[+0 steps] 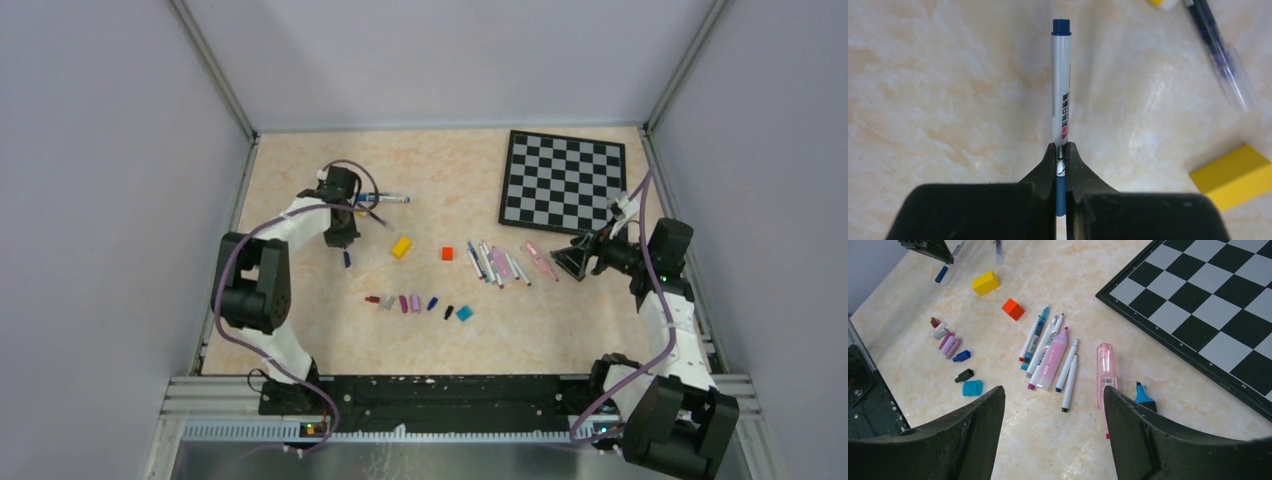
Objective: Open the pen caps
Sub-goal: Pick up the pen from the center of the board.
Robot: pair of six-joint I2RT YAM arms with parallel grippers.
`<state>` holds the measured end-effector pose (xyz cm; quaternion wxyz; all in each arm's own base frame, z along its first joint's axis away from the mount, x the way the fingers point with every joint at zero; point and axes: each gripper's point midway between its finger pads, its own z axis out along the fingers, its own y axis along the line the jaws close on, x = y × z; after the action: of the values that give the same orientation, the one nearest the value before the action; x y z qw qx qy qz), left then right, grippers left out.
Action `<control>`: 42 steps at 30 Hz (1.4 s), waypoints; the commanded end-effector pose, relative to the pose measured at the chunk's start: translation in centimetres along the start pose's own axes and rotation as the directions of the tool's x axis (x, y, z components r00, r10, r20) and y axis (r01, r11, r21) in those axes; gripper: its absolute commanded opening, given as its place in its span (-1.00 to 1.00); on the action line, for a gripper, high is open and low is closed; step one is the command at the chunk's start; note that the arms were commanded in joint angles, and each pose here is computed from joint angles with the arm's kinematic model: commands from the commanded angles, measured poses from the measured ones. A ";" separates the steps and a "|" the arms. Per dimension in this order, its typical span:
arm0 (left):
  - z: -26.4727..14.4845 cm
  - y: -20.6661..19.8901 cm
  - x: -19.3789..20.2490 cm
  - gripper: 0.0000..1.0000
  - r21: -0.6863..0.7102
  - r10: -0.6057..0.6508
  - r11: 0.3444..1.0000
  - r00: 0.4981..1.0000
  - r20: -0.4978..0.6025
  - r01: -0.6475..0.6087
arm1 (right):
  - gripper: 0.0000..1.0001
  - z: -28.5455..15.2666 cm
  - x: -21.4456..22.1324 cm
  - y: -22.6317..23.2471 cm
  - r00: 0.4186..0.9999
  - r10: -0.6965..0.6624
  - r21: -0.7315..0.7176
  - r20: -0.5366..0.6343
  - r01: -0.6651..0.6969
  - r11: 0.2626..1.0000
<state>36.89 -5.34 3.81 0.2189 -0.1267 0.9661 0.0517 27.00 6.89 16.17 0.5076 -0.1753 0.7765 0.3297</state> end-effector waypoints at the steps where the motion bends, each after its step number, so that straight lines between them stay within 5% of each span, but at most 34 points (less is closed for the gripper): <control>1: -4.7 -1.1 -1.4 -1.00 0.172 0.030 0.984 0.990 0.139 -0.054 | 0.41 -0.5 -2.6 0.9 0.992 -0.114 -0.049 0.060 0.117 0.992; 7: -11.2 -5.9 1.2 -1.00 0.569 0.072 0.792 0.959 0.275 -0.223 | 0.41 -0.6 -2.1 3.1 0.983 -0.162 -0.179 0.091 0.176 0.968; 12: -17.4 -10.4 4.7 -1.00 0.853 0.053 0.436 0.954 0.295 -0.288 | 0.40 -1.3 -1.3 6.2 0.958 -0.241 -0.356 0.156 0.282 0.891; 17: -22.1 -13.5 8.3 -1.00 0.950 0.072 0.105 0.955 0.289 -0.295 | 0.57 -2.0 0.2 8.5 0.793 -0.546 -0.368 0.272 0.610 0.702; 25: -24.0 -19.6 13.6 -1.00 0.957 0.256 -0.040 0.923 0.289 -0.289 | 0.57 -1.3 1.3 10.5 0.602 -0.760 -0.514 0.245 0.745 0.425; 30: -24.3 -22.6 15.9 -1.00 0.971 0.378 -0.099 0.894 0.241 -0.219 | 0.52 -0.6 1.1 10.7 0.402 -0.878 -0.601 0.259 0.779 0.179; 42: -24.5 -27.1 19.9 -1.00 0.983 0.555 -0.155 0.815 0.168 -0.097 | 0.33 0.9 2.4 12.9 0.225 -0.907 -0.701 0.356 0.706 -0.100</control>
<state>17.35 -38.58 14.75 0.0766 0.2990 0.7343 -0.6046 19.10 16.75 18.49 0.3962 -0.8115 0.3624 0.2305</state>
